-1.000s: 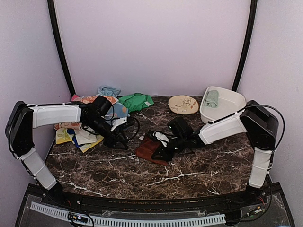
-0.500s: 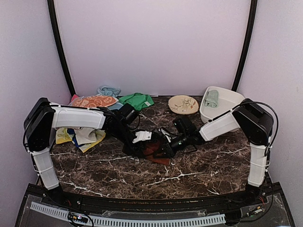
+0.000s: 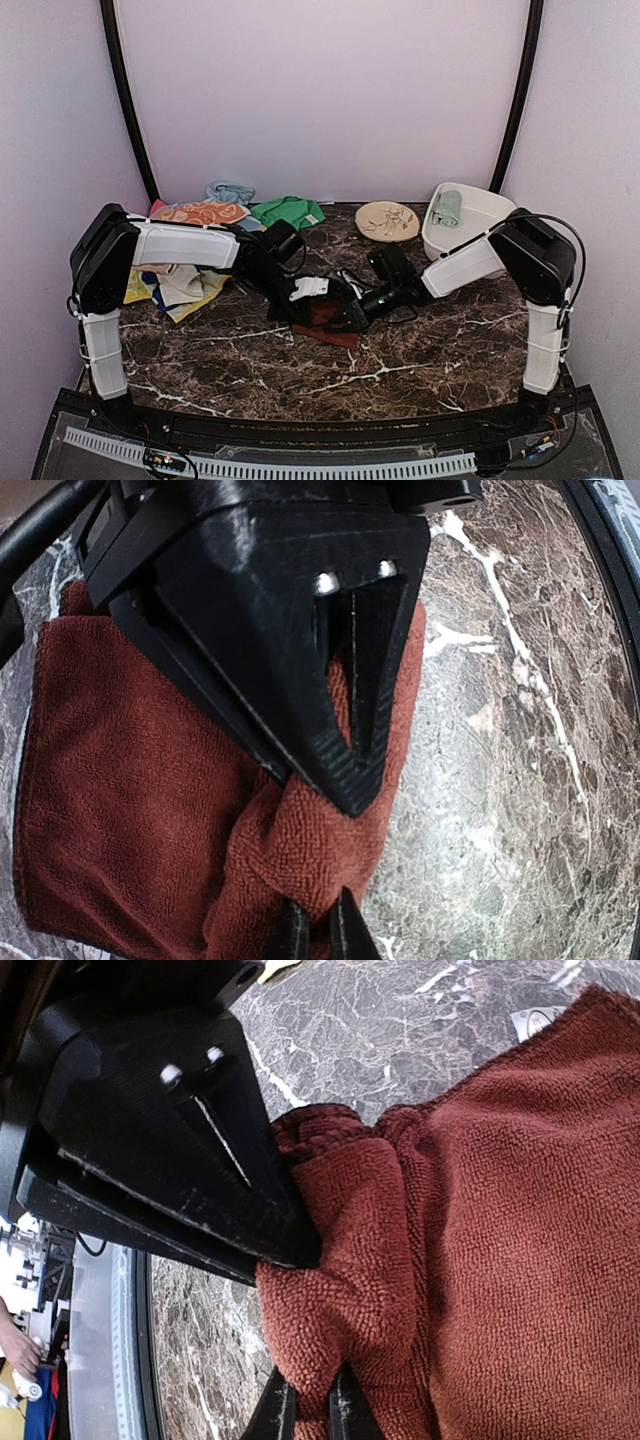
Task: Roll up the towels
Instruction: Roll the towel at the center of the board.
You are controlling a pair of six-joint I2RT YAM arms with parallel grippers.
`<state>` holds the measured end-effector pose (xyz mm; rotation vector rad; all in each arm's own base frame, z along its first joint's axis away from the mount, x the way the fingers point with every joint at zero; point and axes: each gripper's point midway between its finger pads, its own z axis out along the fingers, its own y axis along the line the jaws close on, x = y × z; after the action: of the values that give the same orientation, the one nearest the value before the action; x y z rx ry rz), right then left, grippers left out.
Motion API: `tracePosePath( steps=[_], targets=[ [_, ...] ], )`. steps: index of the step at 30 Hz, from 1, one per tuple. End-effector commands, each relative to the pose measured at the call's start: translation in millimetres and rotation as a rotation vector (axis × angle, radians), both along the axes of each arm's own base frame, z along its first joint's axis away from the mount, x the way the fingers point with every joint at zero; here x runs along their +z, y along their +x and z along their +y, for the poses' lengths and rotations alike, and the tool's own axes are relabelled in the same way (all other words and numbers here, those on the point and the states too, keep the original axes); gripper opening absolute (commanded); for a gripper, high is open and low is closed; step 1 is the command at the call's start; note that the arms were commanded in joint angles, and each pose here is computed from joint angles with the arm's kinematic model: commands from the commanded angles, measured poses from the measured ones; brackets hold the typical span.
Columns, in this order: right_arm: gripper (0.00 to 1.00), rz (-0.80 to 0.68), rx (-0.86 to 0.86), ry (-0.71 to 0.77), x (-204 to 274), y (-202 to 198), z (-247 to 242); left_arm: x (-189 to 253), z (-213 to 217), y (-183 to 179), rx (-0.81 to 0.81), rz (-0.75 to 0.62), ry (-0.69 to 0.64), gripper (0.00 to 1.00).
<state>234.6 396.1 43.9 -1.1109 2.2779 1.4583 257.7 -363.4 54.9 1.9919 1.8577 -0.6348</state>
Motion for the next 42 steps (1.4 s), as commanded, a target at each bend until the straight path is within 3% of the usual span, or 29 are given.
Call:
tracePosePath(
  steps=[1, 6, 16, 18, 21, 24, 28, 35, 42],
  targets=[
    [0.09, 0.094, -0.054, -0.082, -22.2, -12.1, -15.1, -21.9, 12.0, -18.0, 0.026, 0.12, 0.077, 0.01],
    [0.07, 0.117, -0.045, -0.09, -25.2, -14.0, -15.6, -23.2, 13.0, -16.5, 0.054, 0.136, 0.081, 0.27],
    [0.06, 0.144, -0.036, -0.127, -40.8, -23.8, -26.6, 47.1, 13.8, -3.6, 0.048, -0.04, -0.097, 0.43],
    [0.06, 0.149, -0.035, -0.129, -43.4, -24.4, -27.6, 66.4, 11.9, 1.0, 0.072, -0.066, -0.166, 0.61],
    [0.05, 0.154, -0.032, -0.127, -44.0, -24.2, -27.3, 76.4, 9.2, -1.2, 0.072, -0.059, -0.234, 0.69],
    [0.05, 0.158, -0.029, -0.121, -42.5, -24.5, -26.7, 65.9, 7.6, -15.8, 0.022, 0.015, -0.24, 0.69],
    [0.05, 0.168, -0.024, -0.119, -41.8, -25.7, -26.2, 36.8, 6.4, -20.6, -0.012, 0.074, -0.164, 0.61],
    [0.05, 0.184, -0.025, -0.128, -43.0, -24.6, -25.5, 25.6, -9.8, -4.6, -0.016, 0.019, -0.166, 0.6],
    [0.05, 0.189, -0.021, -0.111, -37.1, -23.2, -22.7, 8.1, -13.8, -0.2, 0.012, 0.023, -0.13, 0.51]
  ],
)
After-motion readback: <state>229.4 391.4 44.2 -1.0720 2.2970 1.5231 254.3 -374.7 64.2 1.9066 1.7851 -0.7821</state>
